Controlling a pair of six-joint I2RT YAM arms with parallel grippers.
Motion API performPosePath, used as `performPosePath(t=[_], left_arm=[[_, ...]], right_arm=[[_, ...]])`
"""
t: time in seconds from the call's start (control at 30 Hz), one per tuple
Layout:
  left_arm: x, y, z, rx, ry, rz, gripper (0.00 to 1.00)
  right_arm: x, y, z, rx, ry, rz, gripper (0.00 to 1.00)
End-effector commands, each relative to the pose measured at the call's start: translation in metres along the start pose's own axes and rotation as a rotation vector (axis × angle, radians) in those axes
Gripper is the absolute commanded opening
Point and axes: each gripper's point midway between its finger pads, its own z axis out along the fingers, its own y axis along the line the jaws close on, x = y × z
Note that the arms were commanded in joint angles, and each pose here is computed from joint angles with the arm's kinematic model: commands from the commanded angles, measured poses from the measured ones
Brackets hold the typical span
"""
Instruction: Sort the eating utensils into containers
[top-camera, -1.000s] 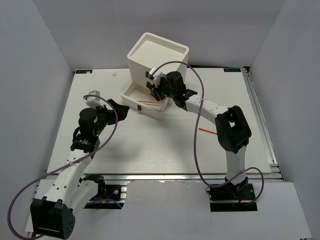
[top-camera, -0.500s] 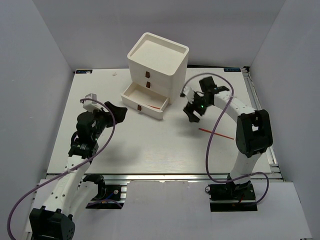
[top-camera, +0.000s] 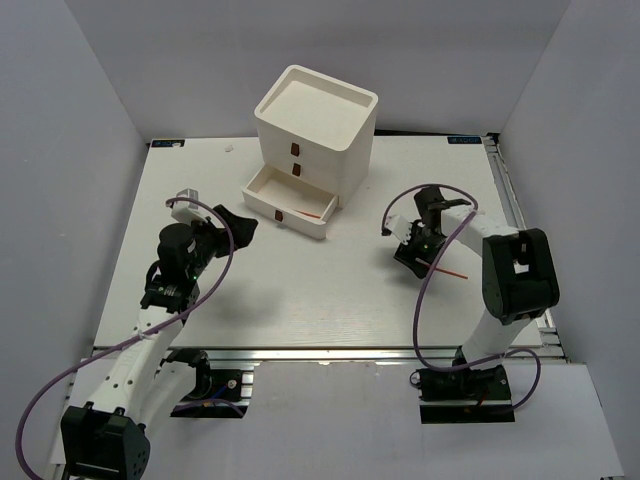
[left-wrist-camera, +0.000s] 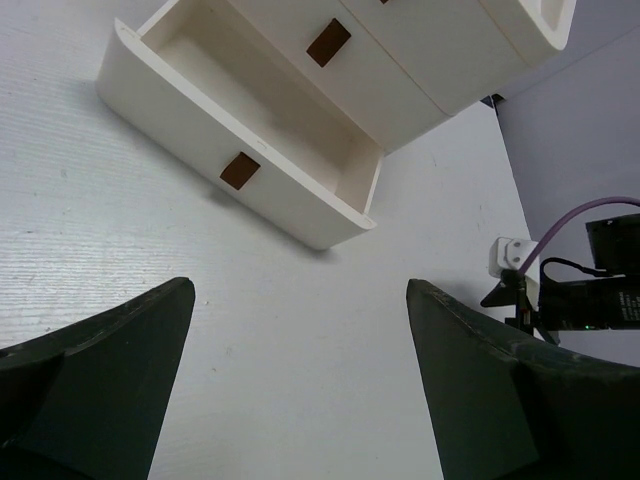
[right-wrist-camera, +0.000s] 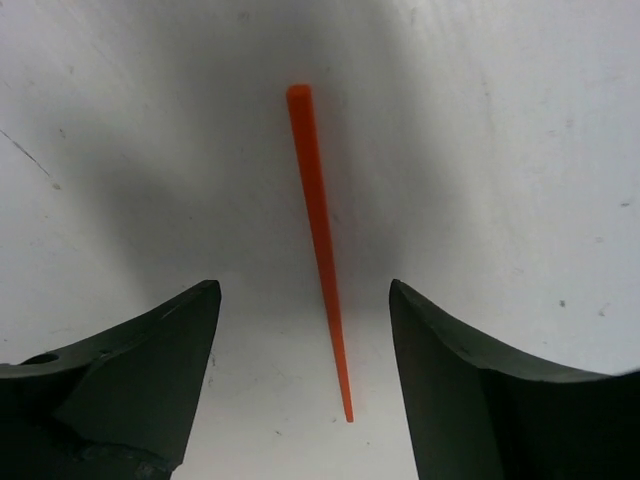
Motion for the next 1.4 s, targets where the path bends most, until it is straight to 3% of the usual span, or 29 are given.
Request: performPosePath(t=[0.0, 0.3, 0.4, 0.47, 0.73, 1.07, 1.23, 1.37], left_arm=[[-0.003, -0.004, -0.002, 0.023, -0.005, 0.01, 0.98], [-0.002, -0.002, -0.011, 0.01, -0.01, 0.004, 0.98], [-0.002, -0.002, -0.011, 0.006, -0.015, -0.001, 0.98], [-0.002, -0.002, -0.012, 0.007, -0.016, -0.005, 0.98], [-0.005, -0.002, -0.009, 0.002, -0.02, -0.011, 0.98], [-0.009, -0.004, -0.002, 0.004, -0.017, -0.004, 0.98], [-0.011, -0.005, -0.003, 0.003, -0.021, -0.002, 0.98], [-0.011, -0.005, -0.005, -0.001, -0.018, -0.003, 0.98]], right_arm=[[0.002, -0.008, 0.012, 0.024, 0.018, -0.018, 0.72], [-0.009, -0.007, 0.024, -0.082, -0.033, -0.034, 0.35], [-0.009, -0.005, 0.029, -0.097, -0.034, -0.044, 0.1], [-0.01, -0.006, 0.03, -0.094, -0.039, -0.047, 0.0], [-0.075, 0.001, -0.006, -0.134, -0.255, -0.123, 0.0], [-0.245, 0.059, -0.083, -0.238, -0.591, -0.324, 0.0], [-0.357, 0.064, -0.141, -0.222, -0.815, -0.273, 0.0], [-0.407, 0.046, -0.164, -0.11, -0.983, -0.179, 0.0]])
